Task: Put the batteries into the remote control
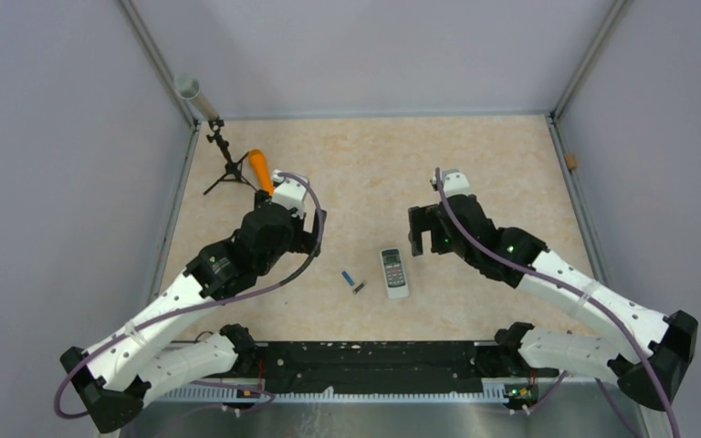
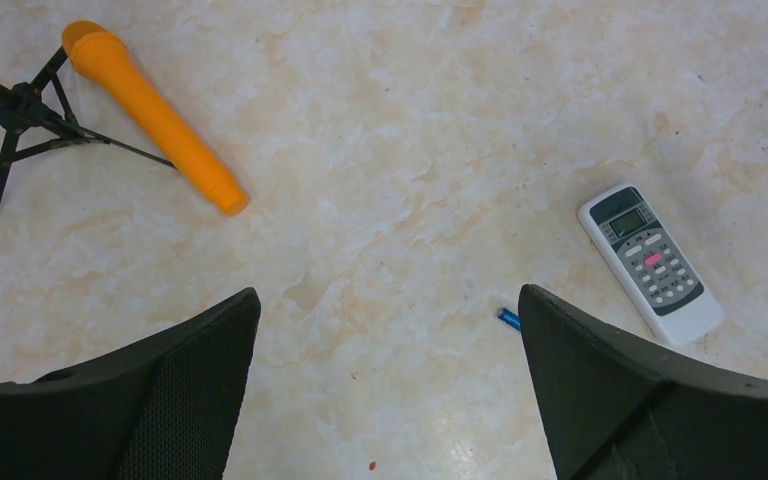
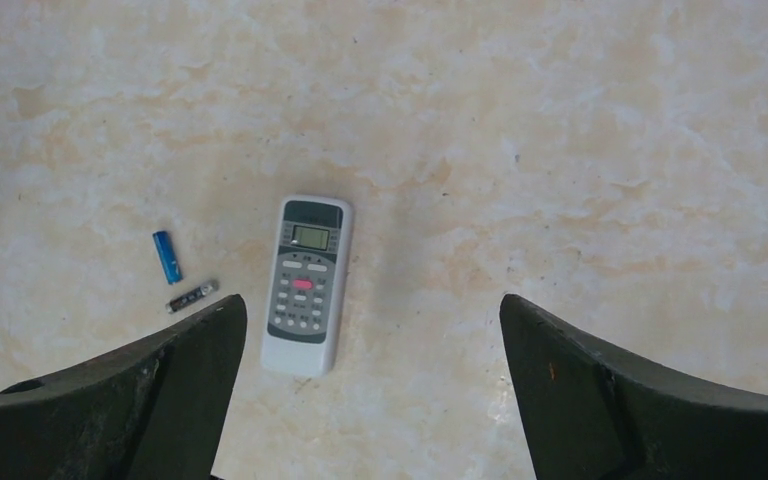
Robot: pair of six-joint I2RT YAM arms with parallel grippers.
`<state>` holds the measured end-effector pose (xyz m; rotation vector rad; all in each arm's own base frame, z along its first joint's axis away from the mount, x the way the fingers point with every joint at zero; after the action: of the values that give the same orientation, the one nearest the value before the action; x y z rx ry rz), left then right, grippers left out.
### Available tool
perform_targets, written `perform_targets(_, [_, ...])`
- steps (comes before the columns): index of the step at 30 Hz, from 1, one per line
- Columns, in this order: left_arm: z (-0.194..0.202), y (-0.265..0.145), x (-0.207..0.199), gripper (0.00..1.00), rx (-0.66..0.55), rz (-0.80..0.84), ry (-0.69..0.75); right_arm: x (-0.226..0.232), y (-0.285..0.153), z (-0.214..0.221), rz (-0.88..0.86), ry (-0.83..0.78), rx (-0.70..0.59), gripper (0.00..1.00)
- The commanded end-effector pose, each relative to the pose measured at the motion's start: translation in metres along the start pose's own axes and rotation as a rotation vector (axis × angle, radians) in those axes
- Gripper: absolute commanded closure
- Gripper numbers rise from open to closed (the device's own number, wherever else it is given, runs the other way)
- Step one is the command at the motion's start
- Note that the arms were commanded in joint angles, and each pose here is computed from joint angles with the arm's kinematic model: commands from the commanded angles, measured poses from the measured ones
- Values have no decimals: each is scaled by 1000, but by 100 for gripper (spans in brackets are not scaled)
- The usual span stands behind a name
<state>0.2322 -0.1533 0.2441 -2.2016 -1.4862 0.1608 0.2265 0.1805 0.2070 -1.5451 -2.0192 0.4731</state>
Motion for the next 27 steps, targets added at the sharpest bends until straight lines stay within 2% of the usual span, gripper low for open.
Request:
perform_targets(1, [-11,-2,4,1,-45,-13,-12,20,11,15,-83,37,58,5])
perform_targets(5, [-9,-4,7,1,-32,-28,-11,30,22,33,-128,61,122,8])
perform_targets(18, [-5,-15,9,1,-11,-19,-27,36,47,67,-98,63,225,11])
perform_targets(27, [-2,-22,11,1,-69,-5,-38,45,71,98,-71,59,312,12])
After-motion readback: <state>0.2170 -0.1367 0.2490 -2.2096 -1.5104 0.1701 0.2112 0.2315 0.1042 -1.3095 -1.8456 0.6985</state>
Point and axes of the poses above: each gripper's point midway between its finger pads, its own y axis out along the fingers, its own x axis along the line the jaws close on, z = x × y, the point moved 1 cm from there along -y, back along the fingers, and after that the axes turned 9 degrees about y, right-handed, at the moved point
